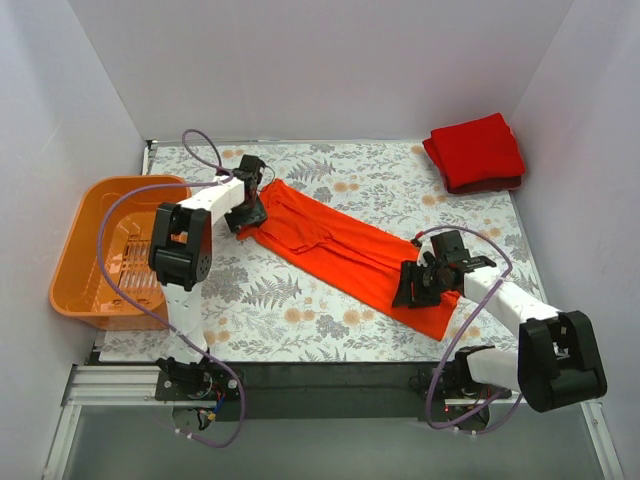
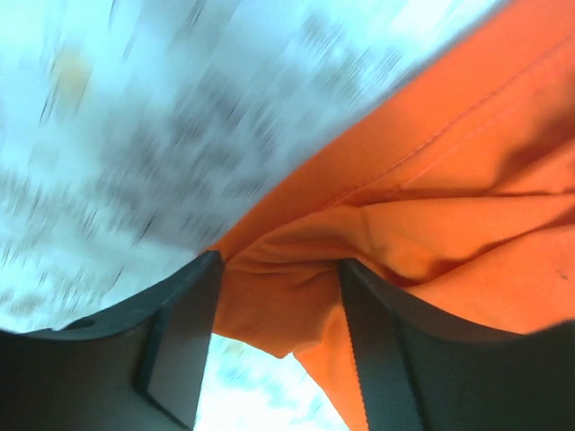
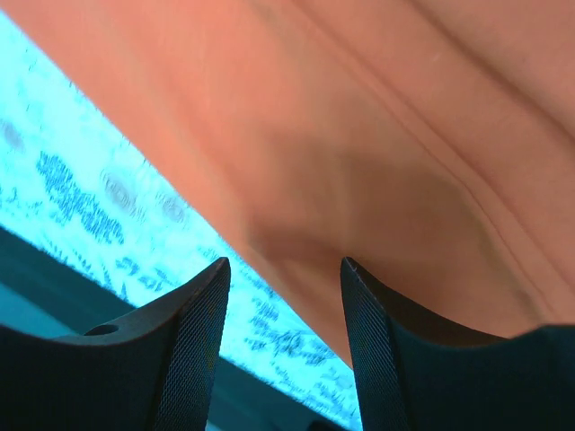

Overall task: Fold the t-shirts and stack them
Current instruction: Fold the tshirt

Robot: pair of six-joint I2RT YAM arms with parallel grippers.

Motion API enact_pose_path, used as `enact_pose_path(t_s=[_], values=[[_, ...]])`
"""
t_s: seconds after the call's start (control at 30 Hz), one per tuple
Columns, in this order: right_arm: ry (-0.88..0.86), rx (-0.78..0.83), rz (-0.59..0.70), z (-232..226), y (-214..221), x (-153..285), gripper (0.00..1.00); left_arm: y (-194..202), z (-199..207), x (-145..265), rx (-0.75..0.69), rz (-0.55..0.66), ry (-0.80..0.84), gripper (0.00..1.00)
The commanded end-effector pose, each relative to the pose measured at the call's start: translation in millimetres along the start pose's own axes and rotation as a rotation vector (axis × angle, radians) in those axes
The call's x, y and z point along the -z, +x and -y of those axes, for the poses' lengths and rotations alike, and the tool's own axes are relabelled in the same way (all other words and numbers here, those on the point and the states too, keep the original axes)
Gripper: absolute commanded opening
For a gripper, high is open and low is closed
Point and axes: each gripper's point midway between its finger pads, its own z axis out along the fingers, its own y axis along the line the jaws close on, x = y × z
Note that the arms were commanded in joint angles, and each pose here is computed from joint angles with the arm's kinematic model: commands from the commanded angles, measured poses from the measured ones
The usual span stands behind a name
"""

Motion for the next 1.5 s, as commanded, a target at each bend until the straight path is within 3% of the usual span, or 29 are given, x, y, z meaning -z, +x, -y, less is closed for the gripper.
enact_pose_path(t_s=[0.0,0.2,0.3,0.47,0.73,1.1,1.3,1.47], values=[[-0.063,-0.021,-0.034,-24.4,5.5,16.3,0.59,-46.2,18.1,-0.6,0.012,0.11,0.016,0.56],[0.09,0.14,0.211,-17.9,-60.6,50.4,0.59,-87.7,41.8,67.0,0.125,0.233,0.155,0.64],[0.082,0.18,0.208,-20.3,-72.8,46.8,0.56,-86.7,41.6,98.1,0.144,0.287,0.181,0.66],[0.004,0.241,0.154,-35.8,-73.7,26.5,0.45,-38.5,71.1,118.3,0.149,0.225,0.252,0.65],[0.04,0.303,0.012,-35.1,-42.7,-5.9,0.39,28.4,103.3,72.3,0.164,0.073,0.245,0.57],[0.12,0.299,-0.136,-27.7,5.3,-30.7,0.4,41.5,112.9,12.6,0.037,0.047,0.167,0.53],[-0.029,0.337,-0.279,-82.5,53.9,-47.2,0.4,26.5,107.6,-12.9,-0.041,0.075,0.105,0.54],[-0.19,0.398,-0.31,-150.9,56.4,-62.0,0.4,-2.5,120.4,-21.3,-0.153,0.134,0.121,0.57]])
